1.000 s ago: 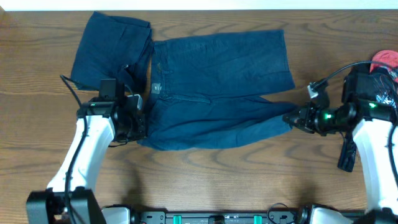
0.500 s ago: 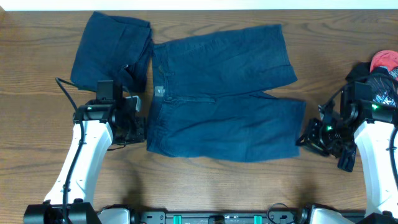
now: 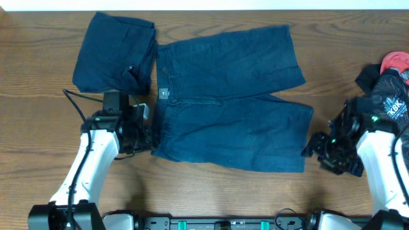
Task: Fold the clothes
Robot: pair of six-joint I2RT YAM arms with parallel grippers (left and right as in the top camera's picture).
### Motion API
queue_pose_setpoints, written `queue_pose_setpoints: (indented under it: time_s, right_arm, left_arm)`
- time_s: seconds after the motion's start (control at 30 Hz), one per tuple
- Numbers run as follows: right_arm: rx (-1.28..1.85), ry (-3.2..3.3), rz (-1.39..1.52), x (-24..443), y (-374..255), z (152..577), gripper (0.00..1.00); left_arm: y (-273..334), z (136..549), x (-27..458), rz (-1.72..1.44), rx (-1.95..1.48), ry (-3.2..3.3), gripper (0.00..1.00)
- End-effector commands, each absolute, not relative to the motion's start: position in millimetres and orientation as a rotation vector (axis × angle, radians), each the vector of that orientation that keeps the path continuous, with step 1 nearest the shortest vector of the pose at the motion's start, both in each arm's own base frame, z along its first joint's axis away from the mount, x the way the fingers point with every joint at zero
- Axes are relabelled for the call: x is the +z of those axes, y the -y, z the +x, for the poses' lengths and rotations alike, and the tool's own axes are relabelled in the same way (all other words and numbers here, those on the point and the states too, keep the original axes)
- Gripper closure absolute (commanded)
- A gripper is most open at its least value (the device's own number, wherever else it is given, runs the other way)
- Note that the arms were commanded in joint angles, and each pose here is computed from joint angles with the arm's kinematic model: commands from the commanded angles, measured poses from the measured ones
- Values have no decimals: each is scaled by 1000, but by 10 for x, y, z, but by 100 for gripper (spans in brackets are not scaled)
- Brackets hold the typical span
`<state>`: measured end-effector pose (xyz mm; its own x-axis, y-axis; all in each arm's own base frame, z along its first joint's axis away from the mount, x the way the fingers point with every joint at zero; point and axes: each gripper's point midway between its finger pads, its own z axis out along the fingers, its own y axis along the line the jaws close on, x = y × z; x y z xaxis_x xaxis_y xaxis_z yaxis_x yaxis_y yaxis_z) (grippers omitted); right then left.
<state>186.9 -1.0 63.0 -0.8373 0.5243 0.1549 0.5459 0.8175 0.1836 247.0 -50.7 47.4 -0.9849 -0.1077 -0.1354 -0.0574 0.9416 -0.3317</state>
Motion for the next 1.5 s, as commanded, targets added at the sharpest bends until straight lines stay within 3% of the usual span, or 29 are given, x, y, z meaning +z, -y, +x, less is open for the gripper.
queue_pose_setpoints:
  time_s: [0.0,0.17,0.37,0.43,0.5,0.53,0.67,1.17,1.23,1.4,1.47]
  right_arm:
    - [-326,2813,-981,423,-23,1709,34]
    - [-343,2775,-1085,95,-74,1597,34]
    - [-368,2802,-1121,-127,-92,1576,55]
    - [-382,2806,-1125,-140,-102,1588,66]
    - [-386,2822,-1126,-142,-91,1626,87]
    - [-388,2836,-1119,-141,-81,1649,99]
    - [-392,2846,-1120,-134,-72,1676,99]
    - [-342,2810,-1187,-144,77,1593,99]
    - [-368,2836,-1127,-138,54,1602,87]
    - [-368,2844,-1101,-137,50,1592,68]
    - [-369,2844,-1094,-136,48,1587,51]
  left_arm:
    - [659,2372,368,-126,-641,-2936,50]
    - [672,2318,232,-127,-653,-2940,49]
    - [673,2311,190,-132,-656,-2954,51]
    - [670,2304,186,-132,-654,-2957,64]
    - [618,2294,162,-134,-604,-2971,88]
    - [551,2273,138,-149,-549,-2989,94]
    - [231,2209,82,-321,-352,-3036,94]
    - [-314,2178,74,-669,-304,-2965,91]
    - [-244,2193,90,-666,-371,-2957,86]
    - [23,2190,171,-573,-607,-2947,67]
    - [182,2185,243,-483,-750,-2927,54]
